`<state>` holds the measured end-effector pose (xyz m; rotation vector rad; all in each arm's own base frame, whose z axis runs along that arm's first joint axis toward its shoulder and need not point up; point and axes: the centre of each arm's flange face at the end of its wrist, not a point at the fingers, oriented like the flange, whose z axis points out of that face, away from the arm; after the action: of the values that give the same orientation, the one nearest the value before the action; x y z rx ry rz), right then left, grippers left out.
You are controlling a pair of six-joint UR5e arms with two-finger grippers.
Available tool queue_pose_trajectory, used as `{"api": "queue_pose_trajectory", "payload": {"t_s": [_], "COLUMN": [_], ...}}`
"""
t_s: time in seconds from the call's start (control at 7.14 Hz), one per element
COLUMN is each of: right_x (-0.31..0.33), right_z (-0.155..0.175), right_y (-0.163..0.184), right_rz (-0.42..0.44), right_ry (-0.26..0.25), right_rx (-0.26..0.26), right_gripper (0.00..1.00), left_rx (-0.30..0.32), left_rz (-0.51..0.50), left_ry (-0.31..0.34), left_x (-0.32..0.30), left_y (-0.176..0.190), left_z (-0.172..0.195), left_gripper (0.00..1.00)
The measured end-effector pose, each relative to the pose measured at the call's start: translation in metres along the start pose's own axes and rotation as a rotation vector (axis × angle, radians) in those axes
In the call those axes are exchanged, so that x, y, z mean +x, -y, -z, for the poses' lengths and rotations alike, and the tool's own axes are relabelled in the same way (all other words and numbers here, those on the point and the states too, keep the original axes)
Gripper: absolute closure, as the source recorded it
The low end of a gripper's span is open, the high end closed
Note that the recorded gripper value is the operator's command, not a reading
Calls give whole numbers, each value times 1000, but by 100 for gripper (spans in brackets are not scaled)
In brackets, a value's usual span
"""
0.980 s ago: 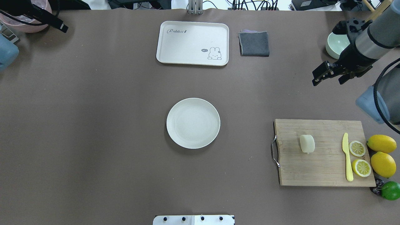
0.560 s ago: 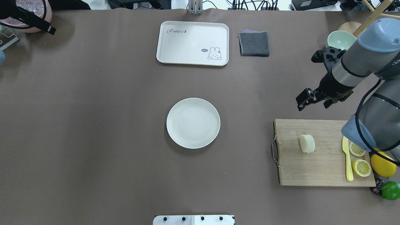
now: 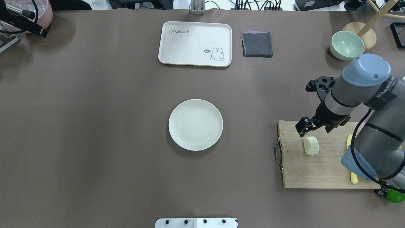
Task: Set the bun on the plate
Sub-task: 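Lower the right gripper over the cream bun on the cutting board, then close the right gripper around the cream bun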
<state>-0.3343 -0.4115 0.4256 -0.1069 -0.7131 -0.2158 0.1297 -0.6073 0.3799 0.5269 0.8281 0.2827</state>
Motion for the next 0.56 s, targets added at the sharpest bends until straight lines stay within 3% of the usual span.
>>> {"api": "queue_pose_trajectory", "payload": {"t_s": [0.56], "right_x": [-2], "right_z": [-22], "right_y": [-10], "right_rz": [19], "right_ry": [-46], "right_rx": [-17], "right_gripper": [0], "left_rx": [6], "left_rz": [-2], "left_ry": [27], "left_x": [-1], "left_y": [-3], "left_z": [0], "left_gripper": [3]}}
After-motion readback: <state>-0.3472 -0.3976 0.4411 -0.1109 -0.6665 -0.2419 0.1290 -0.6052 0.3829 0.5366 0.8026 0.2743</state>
